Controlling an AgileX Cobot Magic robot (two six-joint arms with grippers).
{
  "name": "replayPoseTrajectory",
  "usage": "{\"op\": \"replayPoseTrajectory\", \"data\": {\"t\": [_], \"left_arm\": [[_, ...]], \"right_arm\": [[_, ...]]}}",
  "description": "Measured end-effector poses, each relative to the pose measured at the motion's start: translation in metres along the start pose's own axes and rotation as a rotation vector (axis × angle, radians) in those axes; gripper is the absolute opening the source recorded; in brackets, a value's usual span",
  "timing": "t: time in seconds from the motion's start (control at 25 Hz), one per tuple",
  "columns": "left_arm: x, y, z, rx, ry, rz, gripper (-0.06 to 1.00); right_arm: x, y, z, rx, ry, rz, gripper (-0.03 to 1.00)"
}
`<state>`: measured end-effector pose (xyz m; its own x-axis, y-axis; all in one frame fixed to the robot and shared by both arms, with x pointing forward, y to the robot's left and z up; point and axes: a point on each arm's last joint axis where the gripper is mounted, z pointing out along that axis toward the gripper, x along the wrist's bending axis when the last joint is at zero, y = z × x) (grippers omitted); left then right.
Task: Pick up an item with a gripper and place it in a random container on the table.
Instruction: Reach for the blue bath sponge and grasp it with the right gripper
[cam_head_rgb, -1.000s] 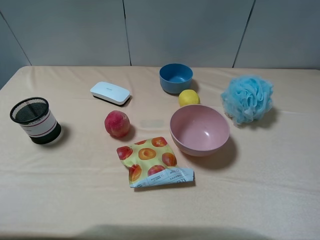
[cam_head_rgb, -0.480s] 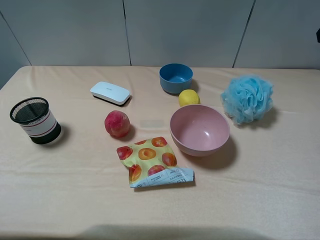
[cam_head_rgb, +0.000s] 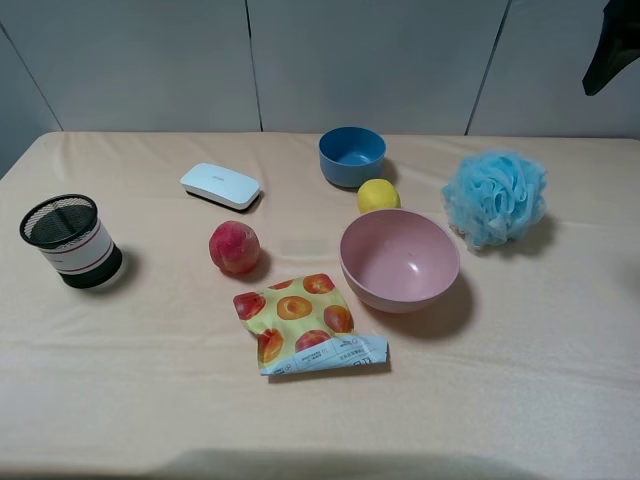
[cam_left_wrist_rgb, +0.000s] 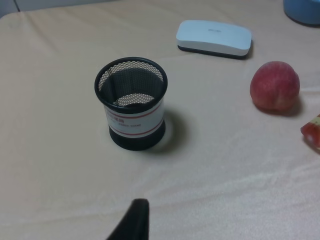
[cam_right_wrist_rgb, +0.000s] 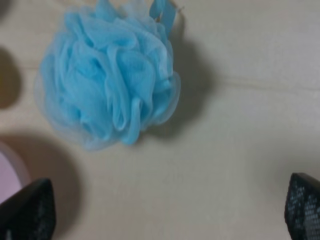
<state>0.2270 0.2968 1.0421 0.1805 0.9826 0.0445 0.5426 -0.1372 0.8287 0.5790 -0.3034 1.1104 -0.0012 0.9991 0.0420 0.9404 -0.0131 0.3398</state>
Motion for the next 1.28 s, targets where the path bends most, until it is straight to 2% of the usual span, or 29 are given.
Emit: {"op": "replayPoseTrajectory", "data": {"t": [0.24,0.56,0.88,1.28], "left_arm": [[0.000,0.000,0.000,0.000,0.000,0.000,1.00],[0.000,0.000,0.000,0.000,0.000,0.000,1.00],[0.000,0.000,0.000,0.000,0.000,0.000,1.00],[0.000,0.000,0.000,0.000,0.000,0.000,1.00]], "right_arm": [[0.000,0.022,0.039,0.067,0.008,0.000,0.69],[0.028,0.040,0.087,0.138,0.007,-0.066,0.69],[0.034,0.038,0.143,0.252,0.026,-0.058,0.69],[0.035,0.034,0.201,0.304,0.054,-0.061,0.69]]}}
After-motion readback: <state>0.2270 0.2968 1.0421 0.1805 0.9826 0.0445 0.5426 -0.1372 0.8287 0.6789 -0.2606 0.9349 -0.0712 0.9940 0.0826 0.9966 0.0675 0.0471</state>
